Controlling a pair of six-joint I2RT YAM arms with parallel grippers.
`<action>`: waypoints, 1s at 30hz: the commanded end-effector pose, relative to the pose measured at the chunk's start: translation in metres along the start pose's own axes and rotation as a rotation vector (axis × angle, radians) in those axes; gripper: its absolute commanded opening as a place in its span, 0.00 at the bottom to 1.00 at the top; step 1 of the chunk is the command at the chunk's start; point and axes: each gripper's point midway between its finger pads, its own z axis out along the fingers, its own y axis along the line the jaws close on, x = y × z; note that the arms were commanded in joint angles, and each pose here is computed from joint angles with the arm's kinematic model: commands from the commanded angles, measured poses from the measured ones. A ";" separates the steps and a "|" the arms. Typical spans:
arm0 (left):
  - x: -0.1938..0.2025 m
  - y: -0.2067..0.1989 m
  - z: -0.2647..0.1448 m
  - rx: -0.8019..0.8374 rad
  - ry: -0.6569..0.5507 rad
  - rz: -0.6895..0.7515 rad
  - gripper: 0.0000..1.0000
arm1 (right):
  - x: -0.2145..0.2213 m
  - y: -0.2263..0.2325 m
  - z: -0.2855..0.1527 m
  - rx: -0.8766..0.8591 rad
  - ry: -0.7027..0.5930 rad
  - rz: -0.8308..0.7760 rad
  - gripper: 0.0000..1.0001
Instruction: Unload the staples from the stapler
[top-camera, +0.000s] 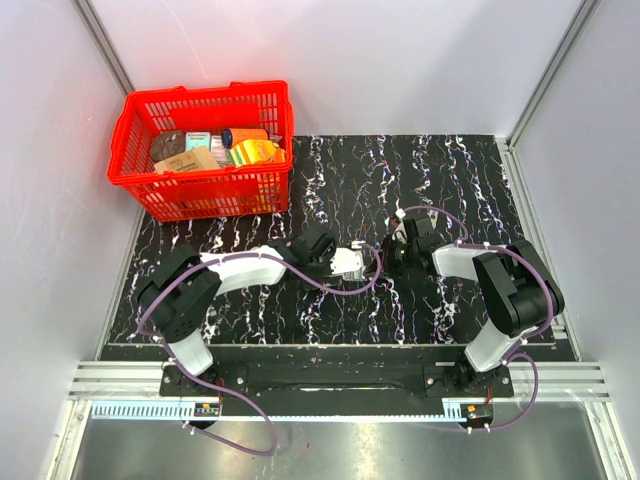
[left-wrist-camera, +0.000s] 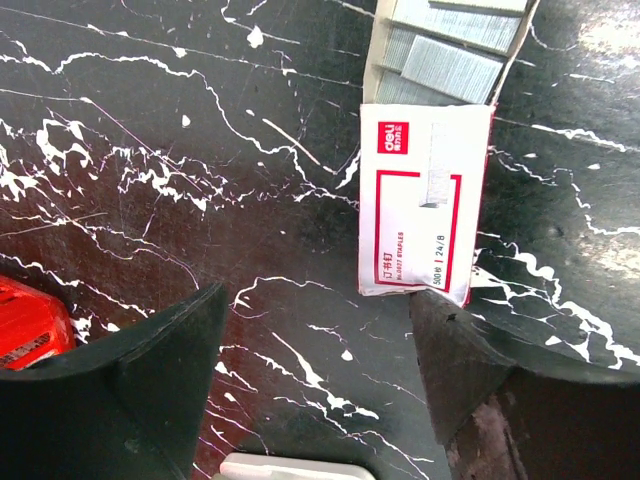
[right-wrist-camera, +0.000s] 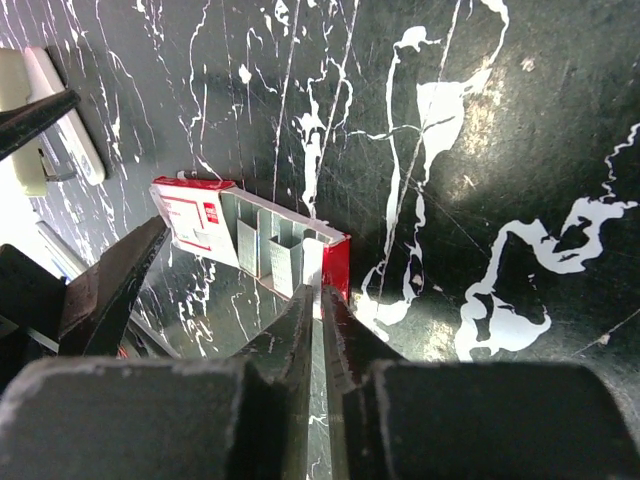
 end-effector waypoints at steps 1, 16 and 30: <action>-0.018 0.002 -0.002 -0.010 -0.092 0.038 0.81 | 0.021 -0.003 -0.004 0.006 0.075 -0.034 0.13; -0.009 0.037 -0.056 -0.046 -0.131 -0.220 0.93 | -0.006 0.018 -0.044 0.087 -0.047 -0.060 0.41; -0.014 -0.012 -0.022 0.140 -0.056 -0.304 0.92 | -0.045 0.014 0.013 0.138 -0.053 -0.100 0.29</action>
